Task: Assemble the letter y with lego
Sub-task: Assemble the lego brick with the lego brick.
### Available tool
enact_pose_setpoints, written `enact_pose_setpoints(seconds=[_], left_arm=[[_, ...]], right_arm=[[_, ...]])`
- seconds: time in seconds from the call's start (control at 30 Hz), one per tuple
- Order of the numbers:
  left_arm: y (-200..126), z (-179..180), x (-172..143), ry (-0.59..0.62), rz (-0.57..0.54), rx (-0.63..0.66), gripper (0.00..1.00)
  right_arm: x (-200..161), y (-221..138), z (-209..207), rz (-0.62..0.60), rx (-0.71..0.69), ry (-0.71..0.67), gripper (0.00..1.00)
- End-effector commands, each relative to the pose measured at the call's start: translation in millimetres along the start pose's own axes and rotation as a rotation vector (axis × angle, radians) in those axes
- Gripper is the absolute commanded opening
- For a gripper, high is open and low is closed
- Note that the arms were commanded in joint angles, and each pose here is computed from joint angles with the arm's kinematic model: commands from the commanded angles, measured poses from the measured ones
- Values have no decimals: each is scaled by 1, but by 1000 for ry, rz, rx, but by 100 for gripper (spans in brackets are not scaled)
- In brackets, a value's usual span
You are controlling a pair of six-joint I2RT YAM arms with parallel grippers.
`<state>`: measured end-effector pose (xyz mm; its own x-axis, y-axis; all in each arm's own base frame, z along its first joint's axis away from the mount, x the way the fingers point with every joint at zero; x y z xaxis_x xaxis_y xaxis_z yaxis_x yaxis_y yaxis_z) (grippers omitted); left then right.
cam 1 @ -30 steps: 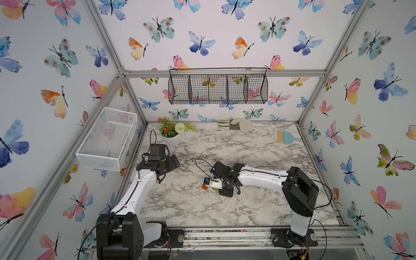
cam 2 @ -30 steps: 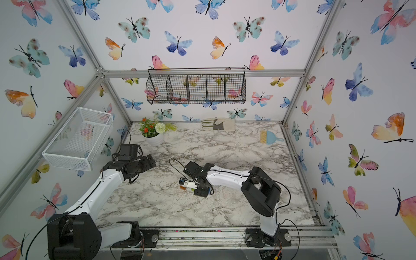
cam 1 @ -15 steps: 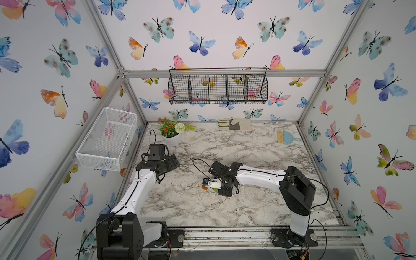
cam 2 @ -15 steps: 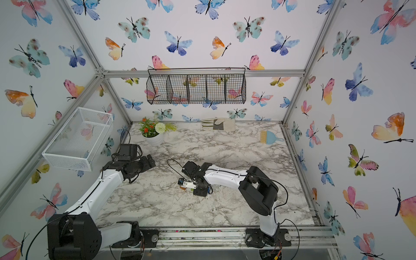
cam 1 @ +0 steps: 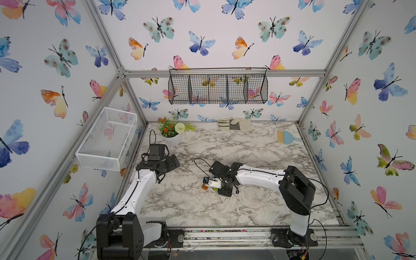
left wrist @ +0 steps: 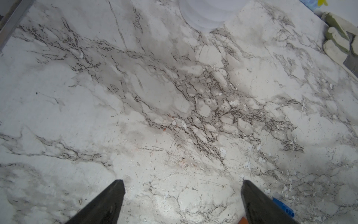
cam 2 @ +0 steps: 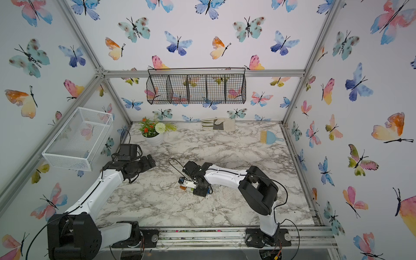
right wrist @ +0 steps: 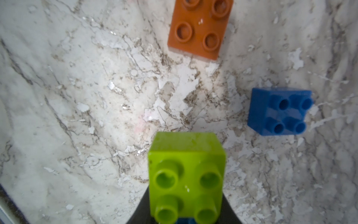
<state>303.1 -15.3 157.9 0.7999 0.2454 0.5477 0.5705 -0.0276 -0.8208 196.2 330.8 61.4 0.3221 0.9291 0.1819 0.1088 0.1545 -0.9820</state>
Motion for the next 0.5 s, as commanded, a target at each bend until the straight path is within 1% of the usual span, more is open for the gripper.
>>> enact_pose_setpoints(seconds=[0.0,0.1,0.23,0.4,0.47], left_arm=[[-1,2,2,-2,0,3,95],[-1,1,2,0,-1,2,95],[0,1,1,12,8,2,95],[1,-4,-2,40,17,-30,95],[2,-9,-5,47,25,-45,95]], right_arm=[[-50,47,10,231,30,8,10],[-47,47,9,221,20,12,10],[-31,35,6,154,9,22,10],[-15,19,-6,96,-62,51,9],[-11,12,-15,67,-76,89,9]])
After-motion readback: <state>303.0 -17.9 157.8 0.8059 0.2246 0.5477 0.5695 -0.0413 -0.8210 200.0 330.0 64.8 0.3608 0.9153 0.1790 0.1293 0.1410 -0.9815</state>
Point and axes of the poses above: each gripper's point midway between its finger pads, its own y axis out along the fingers, its own z axis along the line the jaws close on, x = y × z, the point moved 3 cm from there along -y, back along the fingers, and after that the axes turned 11 degrees about y, right-handed, at the moved point
